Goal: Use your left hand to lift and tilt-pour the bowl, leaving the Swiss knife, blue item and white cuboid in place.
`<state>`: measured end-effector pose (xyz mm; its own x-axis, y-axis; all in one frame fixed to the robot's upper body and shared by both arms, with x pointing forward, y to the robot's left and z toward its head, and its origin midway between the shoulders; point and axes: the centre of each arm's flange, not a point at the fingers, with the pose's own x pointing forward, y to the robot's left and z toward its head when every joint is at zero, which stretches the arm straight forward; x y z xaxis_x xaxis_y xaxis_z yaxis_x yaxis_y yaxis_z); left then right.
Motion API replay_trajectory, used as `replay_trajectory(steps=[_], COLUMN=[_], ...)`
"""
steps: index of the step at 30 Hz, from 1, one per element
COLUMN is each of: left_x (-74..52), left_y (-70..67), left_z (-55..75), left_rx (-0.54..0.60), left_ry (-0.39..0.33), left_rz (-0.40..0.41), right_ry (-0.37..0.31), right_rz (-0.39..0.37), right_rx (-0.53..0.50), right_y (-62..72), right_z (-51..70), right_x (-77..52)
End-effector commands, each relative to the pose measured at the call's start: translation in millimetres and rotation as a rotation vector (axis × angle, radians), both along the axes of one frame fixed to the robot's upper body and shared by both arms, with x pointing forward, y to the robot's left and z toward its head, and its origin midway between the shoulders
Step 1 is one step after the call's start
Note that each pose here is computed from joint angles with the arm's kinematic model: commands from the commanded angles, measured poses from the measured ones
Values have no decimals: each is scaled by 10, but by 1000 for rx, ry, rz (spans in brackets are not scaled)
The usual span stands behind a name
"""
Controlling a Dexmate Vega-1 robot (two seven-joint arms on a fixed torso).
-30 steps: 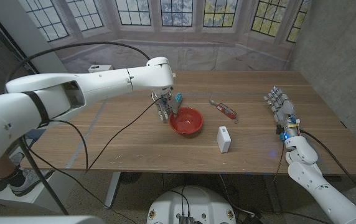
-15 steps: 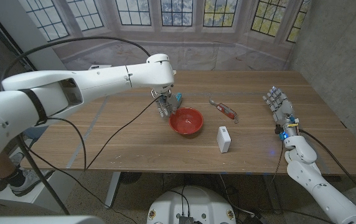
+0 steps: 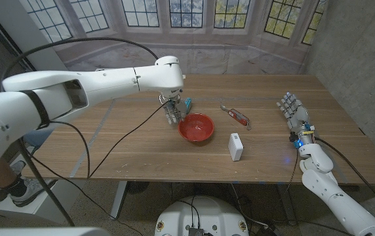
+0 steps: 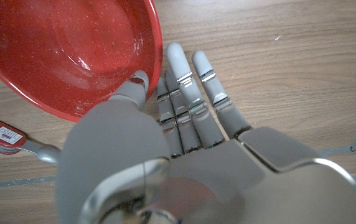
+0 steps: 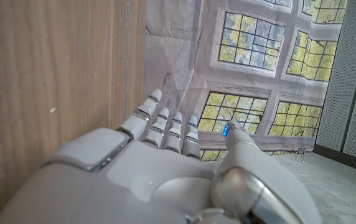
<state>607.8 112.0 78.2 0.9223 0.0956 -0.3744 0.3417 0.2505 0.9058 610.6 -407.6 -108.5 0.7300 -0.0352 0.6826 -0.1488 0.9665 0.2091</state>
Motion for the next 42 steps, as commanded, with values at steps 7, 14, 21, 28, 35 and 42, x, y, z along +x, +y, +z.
replay_trajectory(steps=[7, 14, 21, 28, 35, 42], left_x=[102, 143, 182, 197, 188, 177], left_y=[-28, -64, -117, -174, -220, -224], left_z=[14, 11, -16, -27, -31, -55], left_rx=[13, 25, 41, 51, 61, 63], left_ry=[50, 58, 71, 78, 61, 52], left_rz=[-14, -20, -23, -30, -35, -21], right_ry=[6, 9, 12, 10, 7, 4], right_rz=[-1, -2, -3, -6, -10, -13], right_rx=[9, 23, 29, 35, 41, 45], right_y=[-4, -16, -33, -56, -74, -84], right_z=[-4, -51, -95, -125, -150, -184], right_x=[61, 74, 69, 51, 28, 2])
